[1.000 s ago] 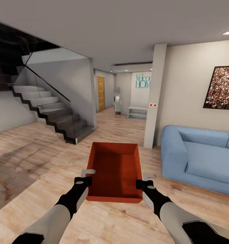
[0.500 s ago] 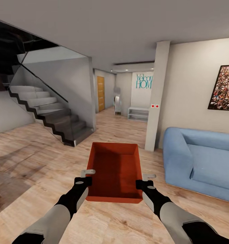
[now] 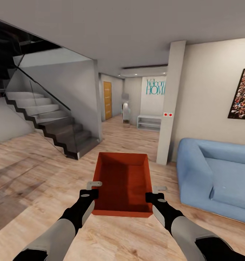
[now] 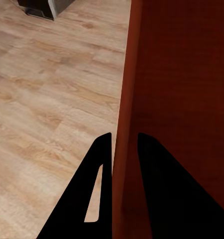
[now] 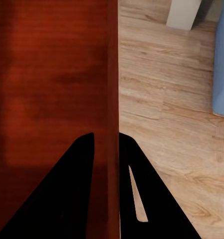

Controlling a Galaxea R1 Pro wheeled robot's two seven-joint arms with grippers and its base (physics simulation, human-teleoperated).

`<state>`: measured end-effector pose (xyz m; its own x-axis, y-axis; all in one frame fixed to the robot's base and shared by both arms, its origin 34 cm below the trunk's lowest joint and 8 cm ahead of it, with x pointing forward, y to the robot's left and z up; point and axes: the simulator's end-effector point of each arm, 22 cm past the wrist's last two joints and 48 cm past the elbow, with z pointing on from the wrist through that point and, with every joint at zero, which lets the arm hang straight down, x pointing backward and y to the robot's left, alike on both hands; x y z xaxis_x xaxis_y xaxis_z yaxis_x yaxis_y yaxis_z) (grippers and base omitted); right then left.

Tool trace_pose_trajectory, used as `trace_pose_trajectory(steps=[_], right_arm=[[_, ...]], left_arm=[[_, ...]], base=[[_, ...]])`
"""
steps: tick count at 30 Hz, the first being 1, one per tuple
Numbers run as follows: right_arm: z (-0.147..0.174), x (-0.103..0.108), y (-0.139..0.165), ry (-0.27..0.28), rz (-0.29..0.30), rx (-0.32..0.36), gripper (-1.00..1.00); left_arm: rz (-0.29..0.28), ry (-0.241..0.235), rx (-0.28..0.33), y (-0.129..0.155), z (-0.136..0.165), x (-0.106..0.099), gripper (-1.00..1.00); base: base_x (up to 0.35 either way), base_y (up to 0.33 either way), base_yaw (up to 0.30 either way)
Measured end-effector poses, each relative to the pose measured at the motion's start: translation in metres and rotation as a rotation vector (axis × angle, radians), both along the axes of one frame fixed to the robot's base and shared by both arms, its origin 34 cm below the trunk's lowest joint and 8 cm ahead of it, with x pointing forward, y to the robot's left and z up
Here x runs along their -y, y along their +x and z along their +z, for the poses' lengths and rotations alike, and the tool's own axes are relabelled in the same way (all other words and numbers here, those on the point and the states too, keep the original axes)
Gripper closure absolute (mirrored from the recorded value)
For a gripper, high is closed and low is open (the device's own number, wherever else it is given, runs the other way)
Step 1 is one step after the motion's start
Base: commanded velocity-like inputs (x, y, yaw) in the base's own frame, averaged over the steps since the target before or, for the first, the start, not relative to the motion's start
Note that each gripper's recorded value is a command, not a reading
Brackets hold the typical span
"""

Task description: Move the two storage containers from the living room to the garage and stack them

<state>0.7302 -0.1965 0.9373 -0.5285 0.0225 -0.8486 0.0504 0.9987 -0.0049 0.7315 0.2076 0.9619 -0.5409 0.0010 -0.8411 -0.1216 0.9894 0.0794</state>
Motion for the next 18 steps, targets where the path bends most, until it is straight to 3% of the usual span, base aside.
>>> trace_pose_trajectory(steps=[18], right_arm=[[0.0,0.0,0.0,0.0,0.0,0.0,1.0]], left_arm=[[0.0,0.0,0.0,0.0,0.0,0.0,1.0]], base=[[0.324,0.0,0.0]])
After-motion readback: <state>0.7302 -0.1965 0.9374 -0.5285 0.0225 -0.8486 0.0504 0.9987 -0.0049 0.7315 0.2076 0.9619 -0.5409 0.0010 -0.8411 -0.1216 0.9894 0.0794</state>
